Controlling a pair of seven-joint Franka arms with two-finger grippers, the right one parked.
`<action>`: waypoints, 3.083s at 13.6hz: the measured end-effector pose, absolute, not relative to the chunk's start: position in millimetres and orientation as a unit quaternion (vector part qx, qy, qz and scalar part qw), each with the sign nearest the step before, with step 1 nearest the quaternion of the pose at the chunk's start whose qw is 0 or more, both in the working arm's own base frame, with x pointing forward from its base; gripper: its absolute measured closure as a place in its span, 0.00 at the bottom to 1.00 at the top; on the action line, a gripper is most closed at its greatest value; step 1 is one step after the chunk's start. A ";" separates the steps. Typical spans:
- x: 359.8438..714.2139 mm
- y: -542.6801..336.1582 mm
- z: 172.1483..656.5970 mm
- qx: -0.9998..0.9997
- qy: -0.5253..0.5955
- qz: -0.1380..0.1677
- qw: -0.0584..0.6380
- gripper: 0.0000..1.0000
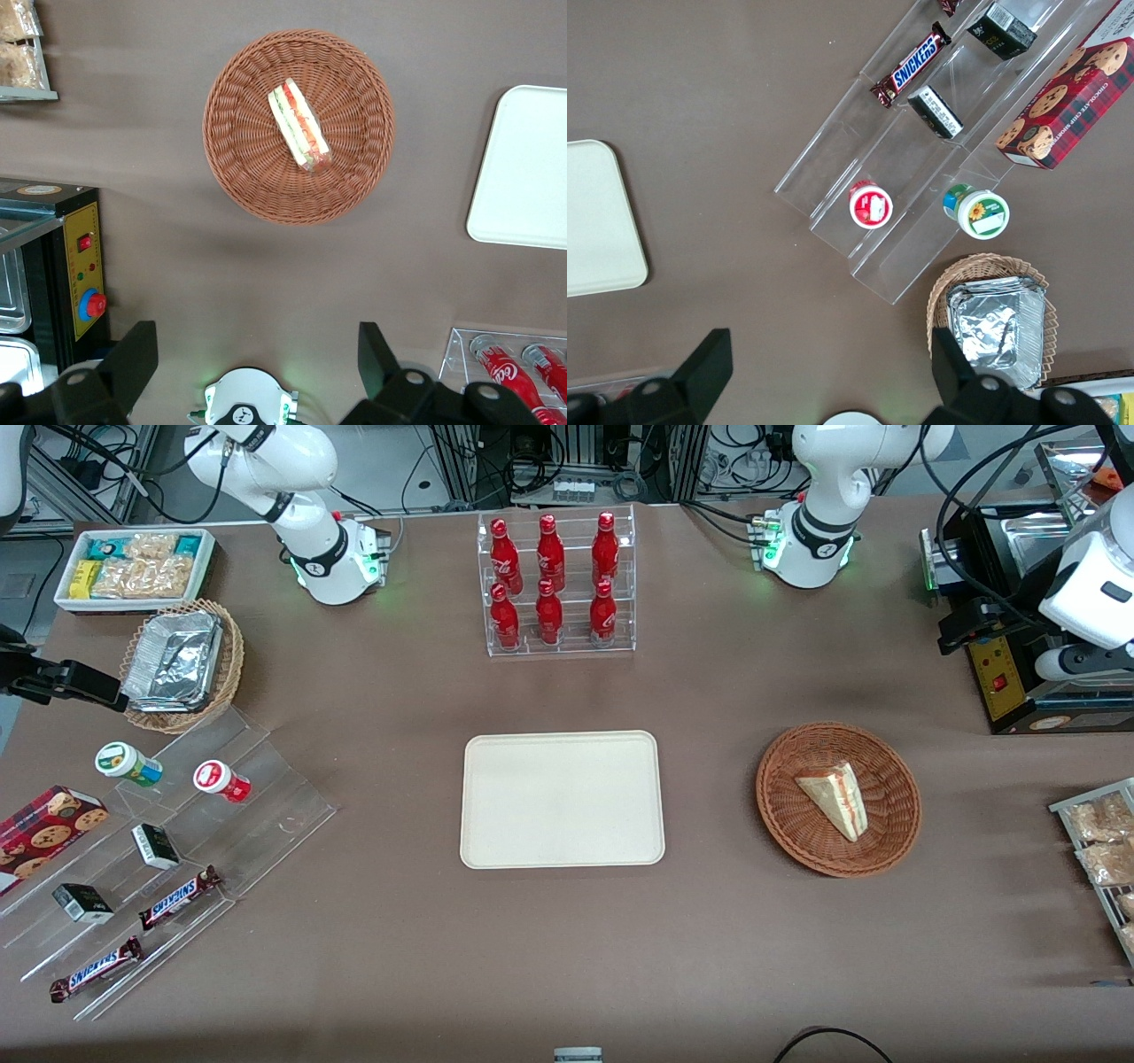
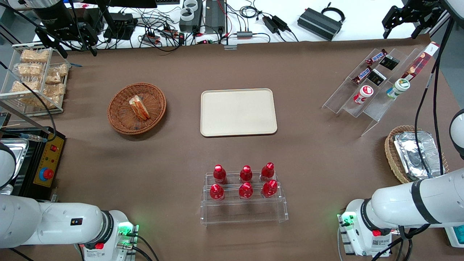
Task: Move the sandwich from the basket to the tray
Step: 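Move the left gripper over the wrapped sandwich in the wicker basket, then lower the left gripper and close it on the sandwich's crust edge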
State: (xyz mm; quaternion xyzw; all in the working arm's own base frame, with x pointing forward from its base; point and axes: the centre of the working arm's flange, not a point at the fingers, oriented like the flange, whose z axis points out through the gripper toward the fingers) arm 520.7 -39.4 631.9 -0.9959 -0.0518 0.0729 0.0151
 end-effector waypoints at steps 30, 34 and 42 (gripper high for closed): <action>545.3 -78.2 269.0 -0.973 -0.230 0.019 0.028 0.07; 545.3 -74.8 265.0 -0.971 -0.238 0.022 0.030 0.53; 556.5 -84.3 290.8 -0.972 -0.227 0.034 0.044 0.86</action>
